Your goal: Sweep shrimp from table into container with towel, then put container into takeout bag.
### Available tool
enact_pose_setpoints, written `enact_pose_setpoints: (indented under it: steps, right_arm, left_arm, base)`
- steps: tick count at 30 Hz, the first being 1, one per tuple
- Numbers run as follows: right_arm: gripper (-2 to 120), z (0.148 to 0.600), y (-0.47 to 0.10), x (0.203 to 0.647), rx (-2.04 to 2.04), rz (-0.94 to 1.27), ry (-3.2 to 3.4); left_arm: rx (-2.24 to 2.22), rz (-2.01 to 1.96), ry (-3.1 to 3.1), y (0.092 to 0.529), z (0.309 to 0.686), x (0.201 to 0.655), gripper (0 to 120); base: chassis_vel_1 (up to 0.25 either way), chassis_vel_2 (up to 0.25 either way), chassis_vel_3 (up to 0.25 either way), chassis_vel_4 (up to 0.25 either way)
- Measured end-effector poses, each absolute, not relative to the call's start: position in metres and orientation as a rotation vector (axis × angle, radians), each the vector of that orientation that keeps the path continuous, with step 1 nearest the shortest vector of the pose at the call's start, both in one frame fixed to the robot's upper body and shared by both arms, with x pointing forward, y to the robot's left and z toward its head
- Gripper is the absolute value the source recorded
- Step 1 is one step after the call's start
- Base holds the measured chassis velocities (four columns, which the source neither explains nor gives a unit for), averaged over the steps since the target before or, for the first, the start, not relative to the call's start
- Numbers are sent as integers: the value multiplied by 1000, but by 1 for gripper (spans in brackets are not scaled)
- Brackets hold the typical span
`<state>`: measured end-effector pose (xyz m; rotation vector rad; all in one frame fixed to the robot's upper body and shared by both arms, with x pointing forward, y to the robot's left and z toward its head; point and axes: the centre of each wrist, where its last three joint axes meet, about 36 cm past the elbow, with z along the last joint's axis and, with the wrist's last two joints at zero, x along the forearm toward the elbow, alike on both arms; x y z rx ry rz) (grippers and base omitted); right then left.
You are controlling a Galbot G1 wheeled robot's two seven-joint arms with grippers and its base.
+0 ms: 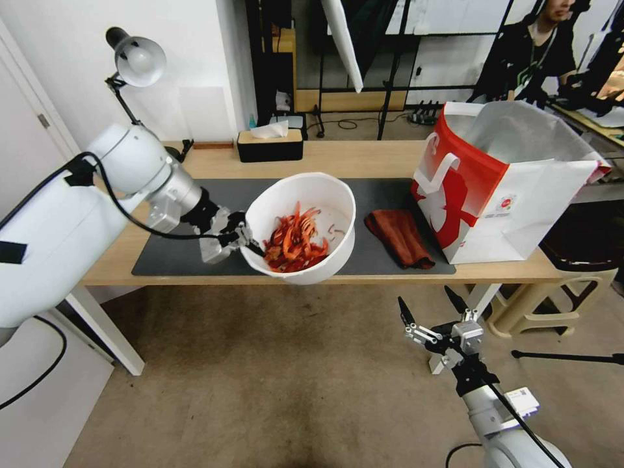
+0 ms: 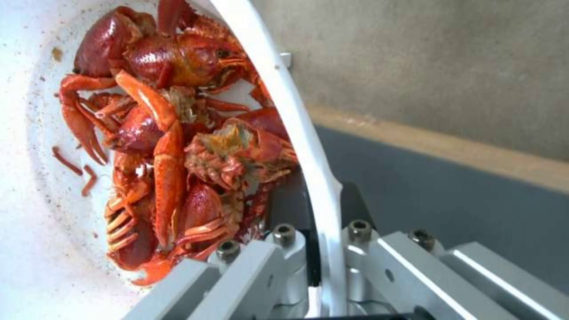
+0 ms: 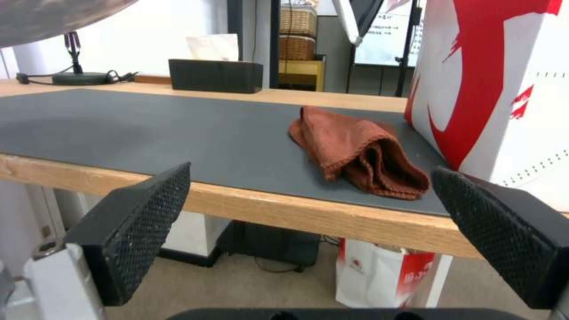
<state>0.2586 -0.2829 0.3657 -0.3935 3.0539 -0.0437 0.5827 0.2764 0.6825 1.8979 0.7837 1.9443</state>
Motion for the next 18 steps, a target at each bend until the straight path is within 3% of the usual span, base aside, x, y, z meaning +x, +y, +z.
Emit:
enact_pose_setpoints:
  steps: [18]
  right_arm:
    - [100, 364, -279, 264, -395, -27, 3048]
  left_arm:
    - [1832, 1918, 853, 242, 703, 629, 0]
  base:
    - [0, 0, 0, 0]
